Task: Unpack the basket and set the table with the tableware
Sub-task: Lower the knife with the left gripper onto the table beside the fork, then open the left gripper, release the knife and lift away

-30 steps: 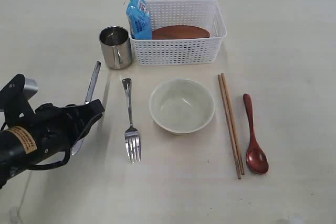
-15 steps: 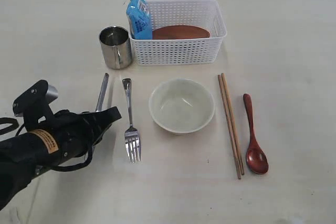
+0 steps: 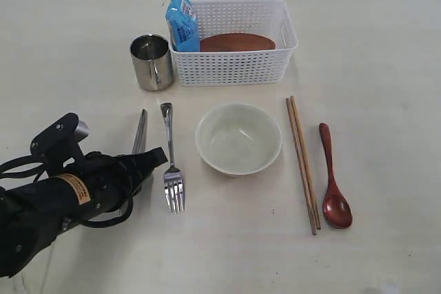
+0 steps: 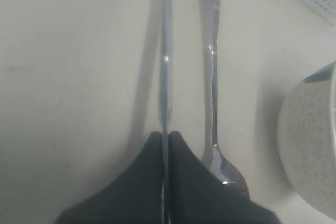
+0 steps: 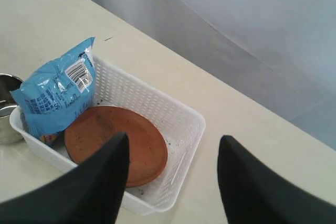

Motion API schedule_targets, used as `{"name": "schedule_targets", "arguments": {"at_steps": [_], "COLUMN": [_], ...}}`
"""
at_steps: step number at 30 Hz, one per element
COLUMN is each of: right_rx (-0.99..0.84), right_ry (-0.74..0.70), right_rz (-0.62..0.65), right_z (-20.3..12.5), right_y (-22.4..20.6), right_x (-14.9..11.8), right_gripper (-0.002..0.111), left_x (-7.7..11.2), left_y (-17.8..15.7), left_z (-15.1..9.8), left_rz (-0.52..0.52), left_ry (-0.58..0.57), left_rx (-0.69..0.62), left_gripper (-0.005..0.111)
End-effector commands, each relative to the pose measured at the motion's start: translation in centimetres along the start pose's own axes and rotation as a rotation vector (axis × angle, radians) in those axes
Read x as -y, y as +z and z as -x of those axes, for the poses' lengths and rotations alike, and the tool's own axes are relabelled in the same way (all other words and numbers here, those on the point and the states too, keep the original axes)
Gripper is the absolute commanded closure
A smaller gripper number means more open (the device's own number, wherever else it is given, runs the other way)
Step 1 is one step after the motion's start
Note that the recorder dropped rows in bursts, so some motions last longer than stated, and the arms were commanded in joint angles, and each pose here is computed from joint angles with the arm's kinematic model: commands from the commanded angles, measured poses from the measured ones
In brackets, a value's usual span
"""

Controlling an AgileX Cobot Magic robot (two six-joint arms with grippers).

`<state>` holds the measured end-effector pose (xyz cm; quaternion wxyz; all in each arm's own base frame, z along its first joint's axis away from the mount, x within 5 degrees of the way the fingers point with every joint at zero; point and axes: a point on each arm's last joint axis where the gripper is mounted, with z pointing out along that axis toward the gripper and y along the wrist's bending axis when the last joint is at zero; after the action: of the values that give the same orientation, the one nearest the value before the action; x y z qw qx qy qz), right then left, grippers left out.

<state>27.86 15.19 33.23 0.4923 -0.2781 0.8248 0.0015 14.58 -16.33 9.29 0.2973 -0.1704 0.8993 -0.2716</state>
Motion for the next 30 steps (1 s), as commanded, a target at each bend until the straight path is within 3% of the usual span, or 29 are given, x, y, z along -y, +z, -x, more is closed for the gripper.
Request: {"name": "schedule_targets", "arguments": {"at_steps": [1,30], "right_rx": [0.008,0.010], "right_ry": [0.009,0.009], "right_rz": [-0.004,-0.004], "right_z": [0.11,0.13], "right_y": [-0.24,-0.24], "right_x": [0.22,0.22], "right_gripper": [0.059,0.059], "left_x": [0.01,-0.48], "left_y": [0.01,-0.02], "left_z": [-0.27,-0.73], "left_rz": [0.006,0.058], "left_ry": [0.013,0.064], "left_rx": [-0.017,-0.070], "left_gripper": [0.107,0.103]}}
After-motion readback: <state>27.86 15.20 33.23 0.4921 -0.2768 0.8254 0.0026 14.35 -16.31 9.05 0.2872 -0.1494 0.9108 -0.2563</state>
